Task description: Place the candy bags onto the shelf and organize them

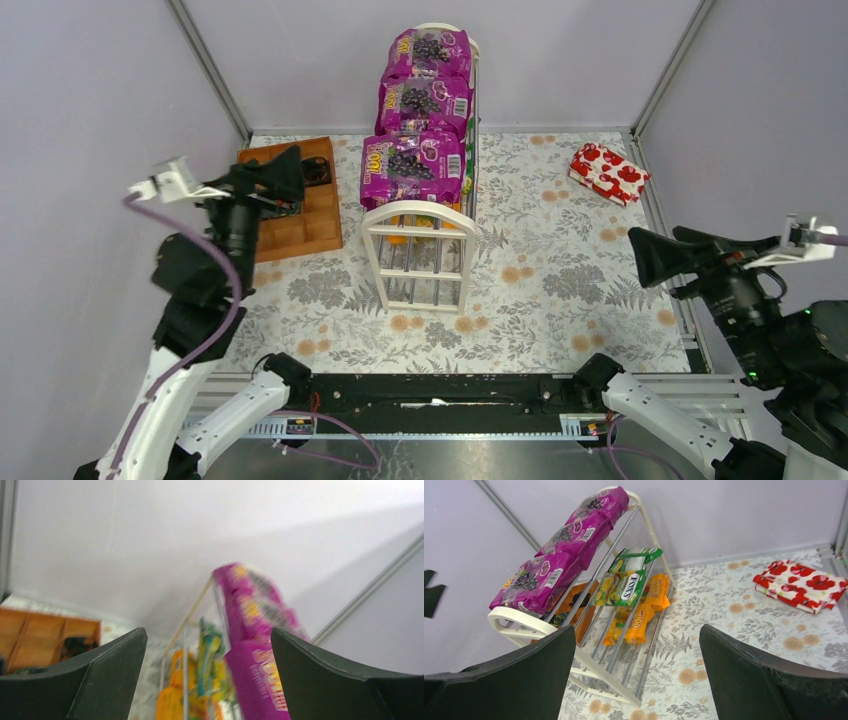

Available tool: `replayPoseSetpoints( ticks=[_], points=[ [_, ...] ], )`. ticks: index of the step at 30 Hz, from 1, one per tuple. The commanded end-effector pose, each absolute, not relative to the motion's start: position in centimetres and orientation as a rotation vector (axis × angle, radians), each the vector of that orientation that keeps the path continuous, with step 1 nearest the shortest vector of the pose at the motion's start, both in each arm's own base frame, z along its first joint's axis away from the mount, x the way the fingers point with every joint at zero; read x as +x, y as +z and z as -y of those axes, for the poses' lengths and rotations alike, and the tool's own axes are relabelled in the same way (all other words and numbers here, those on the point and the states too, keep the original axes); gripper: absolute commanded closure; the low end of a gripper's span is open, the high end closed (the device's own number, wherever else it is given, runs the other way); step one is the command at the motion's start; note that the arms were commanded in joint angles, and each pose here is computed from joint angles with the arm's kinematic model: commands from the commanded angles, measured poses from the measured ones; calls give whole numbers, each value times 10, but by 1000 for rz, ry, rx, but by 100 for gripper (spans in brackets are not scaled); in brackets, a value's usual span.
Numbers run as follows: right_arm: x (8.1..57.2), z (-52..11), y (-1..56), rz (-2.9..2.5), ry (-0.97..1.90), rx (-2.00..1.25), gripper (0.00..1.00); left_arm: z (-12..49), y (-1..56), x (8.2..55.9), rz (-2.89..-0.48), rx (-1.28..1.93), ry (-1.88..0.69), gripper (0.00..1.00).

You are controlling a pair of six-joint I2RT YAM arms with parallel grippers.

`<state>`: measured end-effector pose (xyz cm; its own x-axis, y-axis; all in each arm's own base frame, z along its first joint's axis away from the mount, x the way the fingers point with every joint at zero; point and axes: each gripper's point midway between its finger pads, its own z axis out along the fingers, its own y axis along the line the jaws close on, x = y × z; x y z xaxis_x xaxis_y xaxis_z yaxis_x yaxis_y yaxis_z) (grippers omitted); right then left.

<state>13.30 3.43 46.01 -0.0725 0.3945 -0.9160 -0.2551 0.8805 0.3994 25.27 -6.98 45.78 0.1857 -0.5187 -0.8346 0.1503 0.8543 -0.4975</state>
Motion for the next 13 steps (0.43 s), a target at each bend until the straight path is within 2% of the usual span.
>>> replayPoseSetpoints(
  ticks=[1, 6, 13],
  points=[
    [122, -12, 476, -1486, 462, 94, 0, 70, 535, 214, -1142, -203, -573, 1],
    [115, -6, 493, -1417, 469, 83, 0, 60, 585, 184, -1029, -130, -561, 1],
    [119, -11, 489, -1412, 469, 66, 0, 45, 604, 170, -963, -143, -532, 1]
  ],
)
